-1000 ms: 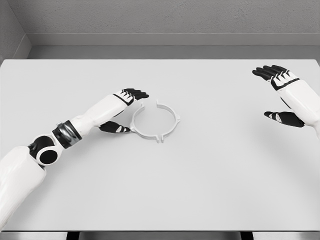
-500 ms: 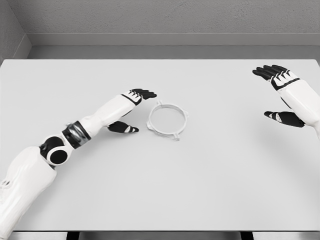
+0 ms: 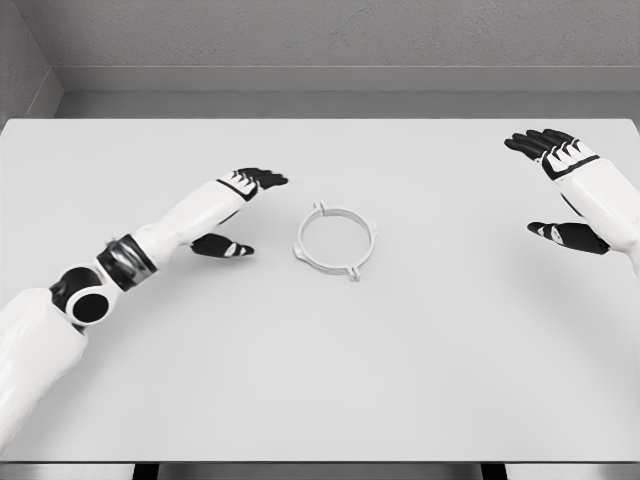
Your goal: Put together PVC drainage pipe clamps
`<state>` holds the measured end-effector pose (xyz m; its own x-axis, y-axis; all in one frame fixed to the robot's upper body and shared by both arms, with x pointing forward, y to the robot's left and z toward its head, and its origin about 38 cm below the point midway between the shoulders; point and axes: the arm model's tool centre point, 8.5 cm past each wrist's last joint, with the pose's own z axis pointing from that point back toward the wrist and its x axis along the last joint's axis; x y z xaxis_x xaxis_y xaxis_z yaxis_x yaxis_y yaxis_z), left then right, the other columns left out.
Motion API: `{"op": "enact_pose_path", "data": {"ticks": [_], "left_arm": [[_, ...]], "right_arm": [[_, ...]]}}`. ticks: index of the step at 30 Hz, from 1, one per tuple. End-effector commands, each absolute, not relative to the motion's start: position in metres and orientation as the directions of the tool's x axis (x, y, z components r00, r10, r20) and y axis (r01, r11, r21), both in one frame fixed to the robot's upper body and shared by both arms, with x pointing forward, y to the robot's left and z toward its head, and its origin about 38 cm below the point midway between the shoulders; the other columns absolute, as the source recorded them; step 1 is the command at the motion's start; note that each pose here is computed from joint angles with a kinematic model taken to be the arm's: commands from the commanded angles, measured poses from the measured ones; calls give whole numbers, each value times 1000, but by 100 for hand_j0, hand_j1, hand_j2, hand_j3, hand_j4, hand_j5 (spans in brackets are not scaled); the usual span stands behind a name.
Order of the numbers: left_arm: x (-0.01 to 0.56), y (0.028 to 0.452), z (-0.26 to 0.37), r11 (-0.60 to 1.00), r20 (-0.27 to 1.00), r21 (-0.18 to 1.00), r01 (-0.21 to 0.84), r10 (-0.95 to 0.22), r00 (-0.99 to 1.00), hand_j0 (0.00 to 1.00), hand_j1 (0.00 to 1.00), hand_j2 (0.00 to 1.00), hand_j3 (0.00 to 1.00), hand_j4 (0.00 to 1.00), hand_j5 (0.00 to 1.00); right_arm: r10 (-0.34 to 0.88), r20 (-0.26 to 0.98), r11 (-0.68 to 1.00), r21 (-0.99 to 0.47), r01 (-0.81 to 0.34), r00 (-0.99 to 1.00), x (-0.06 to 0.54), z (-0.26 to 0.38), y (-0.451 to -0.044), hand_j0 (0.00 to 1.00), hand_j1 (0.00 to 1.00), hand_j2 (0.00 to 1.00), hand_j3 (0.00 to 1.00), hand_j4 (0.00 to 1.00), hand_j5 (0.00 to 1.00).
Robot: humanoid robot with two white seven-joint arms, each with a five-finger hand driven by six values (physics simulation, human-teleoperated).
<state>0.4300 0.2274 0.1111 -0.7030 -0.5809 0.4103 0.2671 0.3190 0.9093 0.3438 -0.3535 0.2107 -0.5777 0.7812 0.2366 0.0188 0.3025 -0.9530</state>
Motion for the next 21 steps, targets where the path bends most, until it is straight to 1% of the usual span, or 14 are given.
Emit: {"op": "enact_pose_path", "data": {"ticks": [1, 4, 14, 16, 18, 21], "left_arm": [[430, 231, 112, 322, 411, 909, 265, -583, -700, 100, 100, 100, 100, 100, 100], [441, 229, 126, 326, 392, 915, 236, -584, -711, 100, 100, 100, 100, 100, 100], [441, 229, 126, 326, 392, 915, 236, -584, -711, 100, 100, 100, 100, 100, 100], [451, 241, 133, 315, 373, 924, 218, -610, -699, 100, 100, 100, 100, 100, 100], [452, 248, 136, 336, 385, 918, 212, -615, -689, 100, 100, 100, 100, 100, 100], [453, 254, 138, 329, 378, 921, 209, -623, -685, 100, 100, 100, 100, 100, 100]], "right_arm": [[779, 242, 309, -951, 20, -578, 344, 211, -354, 100, 100, 100, 100, 100, 100], [769, 244, 310, -951, 11, -590, 346, 210, -348, 100, 100, 100, 100, 100, 100], [769, 244, 310, -951, 11, -590, 346, 210, -348, 100, 100, 100, 100, 100, 100], [748, 236, 301, -954, 0, -620, 355, 212, -334, 100, 100, 100, 100, 100, 100], [704, 244, 297, -954, -35, -667, 368, 208, -311, 100, 100, 100, 100, 100, 100], [705, 256, 300, -953, -49, -662, 371, 204, -310, 100, 100, 100, 100, 100, 100]]}}
